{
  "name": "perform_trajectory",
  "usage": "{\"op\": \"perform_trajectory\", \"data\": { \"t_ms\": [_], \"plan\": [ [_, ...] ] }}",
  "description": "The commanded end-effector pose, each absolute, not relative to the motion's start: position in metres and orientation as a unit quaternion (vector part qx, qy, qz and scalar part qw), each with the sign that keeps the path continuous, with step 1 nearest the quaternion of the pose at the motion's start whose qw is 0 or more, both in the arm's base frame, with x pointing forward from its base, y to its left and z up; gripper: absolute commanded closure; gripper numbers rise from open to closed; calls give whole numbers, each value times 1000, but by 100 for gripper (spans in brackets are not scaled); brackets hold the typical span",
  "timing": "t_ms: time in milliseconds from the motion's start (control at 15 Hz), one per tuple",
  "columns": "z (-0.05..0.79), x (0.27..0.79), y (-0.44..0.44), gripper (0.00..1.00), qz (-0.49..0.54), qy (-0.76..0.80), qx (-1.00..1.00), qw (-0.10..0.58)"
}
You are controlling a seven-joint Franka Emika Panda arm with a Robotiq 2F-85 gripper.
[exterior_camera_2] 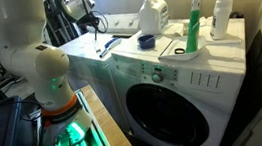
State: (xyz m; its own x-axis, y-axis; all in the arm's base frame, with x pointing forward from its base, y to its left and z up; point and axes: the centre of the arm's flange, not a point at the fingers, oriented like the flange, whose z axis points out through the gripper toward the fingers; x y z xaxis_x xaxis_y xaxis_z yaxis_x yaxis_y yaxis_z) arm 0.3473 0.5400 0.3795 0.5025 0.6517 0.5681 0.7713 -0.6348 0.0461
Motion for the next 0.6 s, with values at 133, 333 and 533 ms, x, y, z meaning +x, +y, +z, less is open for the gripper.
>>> {"op": "perform_trajectory", "data": {
  "t_ms": [133,333,533],
  "plan": [
    [385,348,509,95,-258,-388,-870,162],
    [380,351,486,96,-249,-358,-872,222],
    [375,350,473,95,-260,-353,-861,256]
  ]
}}
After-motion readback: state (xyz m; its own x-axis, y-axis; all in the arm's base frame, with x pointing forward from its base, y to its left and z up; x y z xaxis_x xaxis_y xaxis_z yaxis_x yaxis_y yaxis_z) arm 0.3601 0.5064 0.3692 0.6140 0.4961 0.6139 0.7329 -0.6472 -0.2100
